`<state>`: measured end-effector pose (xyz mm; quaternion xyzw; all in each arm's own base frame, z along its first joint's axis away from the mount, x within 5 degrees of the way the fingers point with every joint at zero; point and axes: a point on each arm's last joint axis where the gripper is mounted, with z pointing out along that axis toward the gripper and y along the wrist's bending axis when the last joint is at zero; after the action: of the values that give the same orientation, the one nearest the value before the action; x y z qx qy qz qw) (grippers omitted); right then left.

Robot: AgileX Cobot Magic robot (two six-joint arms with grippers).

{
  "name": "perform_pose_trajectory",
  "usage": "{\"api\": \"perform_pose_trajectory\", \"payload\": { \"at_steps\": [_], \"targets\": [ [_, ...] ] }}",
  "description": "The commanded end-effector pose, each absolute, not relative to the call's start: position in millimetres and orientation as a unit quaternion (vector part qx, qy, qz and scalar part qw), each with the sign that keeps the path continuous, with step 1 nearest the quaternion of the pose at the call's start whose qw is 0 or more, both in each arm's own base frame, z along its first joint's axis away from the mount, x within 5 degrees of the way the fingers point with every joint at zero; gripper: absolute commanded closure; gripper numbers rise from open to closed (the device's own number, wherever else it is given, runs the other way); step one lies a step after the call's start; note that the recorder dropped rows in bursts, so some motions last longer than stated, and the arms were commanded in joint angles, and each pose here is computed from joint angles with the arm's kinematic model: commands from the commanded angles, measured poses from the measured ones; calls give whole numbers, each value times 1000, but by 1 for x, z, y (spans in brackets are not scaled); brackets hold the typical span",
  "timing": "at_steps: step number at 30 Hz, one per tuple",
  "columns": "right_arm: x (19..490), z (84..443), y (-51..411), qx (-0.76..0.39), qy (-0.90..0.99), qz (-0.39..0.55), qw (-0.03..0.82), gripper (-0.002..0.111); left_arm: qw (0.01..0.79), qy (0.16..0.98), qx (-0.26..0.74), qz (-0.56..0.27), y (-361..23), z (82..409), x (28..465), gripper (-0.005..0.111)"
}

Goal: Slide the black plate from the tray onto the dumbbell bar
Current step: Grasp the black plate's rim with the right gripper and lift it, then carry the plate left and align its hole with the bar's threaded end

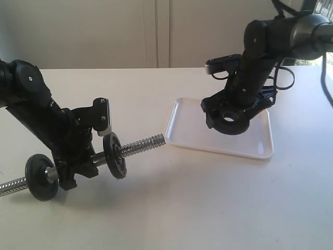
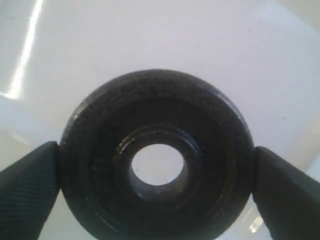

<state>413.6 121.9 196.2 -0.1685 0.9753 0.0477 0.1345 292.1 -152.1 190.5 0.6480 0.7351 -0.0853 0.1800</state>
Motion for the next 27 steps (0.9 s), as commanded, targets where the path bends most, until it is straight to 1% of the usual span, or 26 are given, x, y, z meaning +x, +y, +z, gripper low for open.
{"api": "perform_pose_trajectory", "payload": {
  "at_steps": [1, 6, 10, 15, 17, 21, 27],
  "targets": [
    [405, 227, 124, -196, 957, 157, 144, 108, 221, 742, 624, -105, -156, 214, 290, 107],
    [396, 234, 125, -222, 927, 283, 108, 108, 221, 742, 624, -105, -156, 214, 290, 107],
    [391, 232, 120, -235, 899, 356, 99, 108, 221, 742, 624, -105, -156, 214, 290, 107],
    [391, 222, 104, -209, 858, 449, 136, 108, 221, 742, 624, -105, -156, 214, 290, 107],
    [388, 214, 99, -182, 855, 468, 132, 108, 220, 742, 625, -105, -156, 214, 290, 107],
    [380, 201, 99, -175, 842, 492, 133, 108, 219, 742, 625, -106, -156, 214, 290, 107],
    [374, 194, 103, -130, 815, 544, 151, 108, 219, 742, 625, -106, -156, 214, 290, 107]
  ]
}}
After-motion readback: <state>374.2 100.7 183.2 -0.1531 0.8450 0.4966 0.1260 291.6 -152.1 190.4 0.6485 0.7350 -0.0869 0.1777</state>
